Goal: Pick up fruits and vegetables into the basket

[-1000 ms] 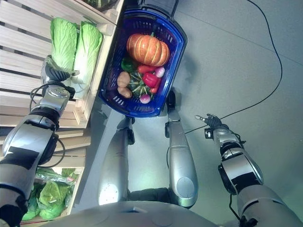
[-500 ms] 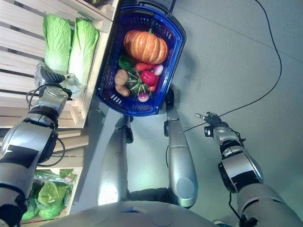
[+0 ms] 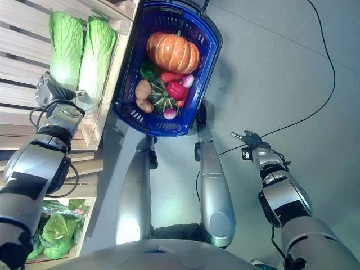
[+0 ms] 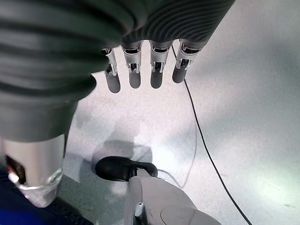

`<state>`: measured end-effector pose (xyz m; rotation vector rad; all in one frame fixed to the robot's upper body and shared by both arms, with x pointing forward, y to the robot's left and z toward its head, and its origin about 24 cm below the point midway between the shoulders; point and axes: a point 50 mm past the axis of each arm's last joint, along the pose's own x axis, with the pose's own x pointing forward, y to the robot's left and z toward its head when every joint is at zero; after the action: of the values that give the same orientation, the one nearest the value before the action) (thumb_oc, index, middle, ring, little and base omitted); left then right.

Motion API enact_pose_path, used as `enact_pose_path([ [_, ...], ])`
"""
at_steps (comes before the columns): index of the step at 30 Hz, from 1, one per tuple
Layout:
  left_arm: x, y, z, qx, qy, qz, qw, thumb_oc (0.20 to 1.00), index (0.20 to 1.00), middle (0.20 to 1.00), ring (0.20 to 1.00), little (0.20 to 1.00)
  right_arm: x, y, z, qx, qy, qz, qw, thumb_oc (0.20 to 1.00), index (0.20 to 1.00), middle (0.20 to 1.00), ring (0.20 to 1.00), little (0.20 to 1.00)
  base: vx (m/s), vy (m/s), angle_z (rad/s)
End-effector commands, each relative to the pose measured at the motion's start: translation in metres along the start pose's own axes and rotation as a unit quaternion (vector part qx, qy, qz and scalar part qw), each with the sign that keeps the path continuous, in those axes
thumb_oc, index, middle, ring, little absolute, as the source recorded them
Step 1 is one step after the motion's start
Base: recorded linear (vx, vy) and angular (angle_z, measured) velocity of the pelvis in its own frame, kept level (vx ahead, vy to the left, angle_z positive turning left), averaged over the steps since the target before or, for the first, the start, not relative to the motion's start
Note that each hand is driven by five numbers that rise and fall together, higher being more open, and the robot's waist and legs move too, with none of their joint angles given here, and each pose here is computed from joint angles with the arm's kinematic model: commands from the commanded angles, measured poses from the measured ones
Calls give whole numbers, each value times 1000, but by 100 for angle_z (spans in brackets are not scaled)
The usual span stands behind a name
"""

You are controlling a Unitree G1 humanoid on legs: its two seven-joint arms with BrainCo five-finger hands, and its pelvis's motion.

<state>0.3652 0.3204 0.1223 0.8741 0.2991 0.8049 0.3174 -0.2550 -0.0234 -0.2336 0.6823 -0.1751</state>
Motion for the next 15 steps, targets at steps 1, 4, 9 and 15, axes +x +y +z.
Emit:
enact_pose_path([
  [1, -4, -7, -43, 54, 62, -25, 996, 1000, 1000, 1000, 1000, 1000, -3, -11, -30, -1, 38, -14, 999, 1000, 1000, 1000, 1000, 1000, 0, 0, 0],
  [4, -3, -5, -41, 49, 63, -26, 996, 1000, 1000, 1000, 1000, 1000, -3, -13, -30, -3, 39, -16, 999, 1000, 1000, 1000, 1000, 1000, 0, 0, 0],
  [9, -2, -5, -37, 48, 54, -40, 997, 200, 200, 200, 200, 200, -3, -14, -31, -3, 39, -16, 999, 1000, 1000, 1000, 1000, 1000, -1, 6, -2],
  [15, -3, -8, -35, 44, 48, -47, 997, 200, 200, 200, 200, 200, -3, -14, -28, -2, 34, -17, 999, 1000, 1000, 1000, 1000, 1000, -1, 3, 2],
])
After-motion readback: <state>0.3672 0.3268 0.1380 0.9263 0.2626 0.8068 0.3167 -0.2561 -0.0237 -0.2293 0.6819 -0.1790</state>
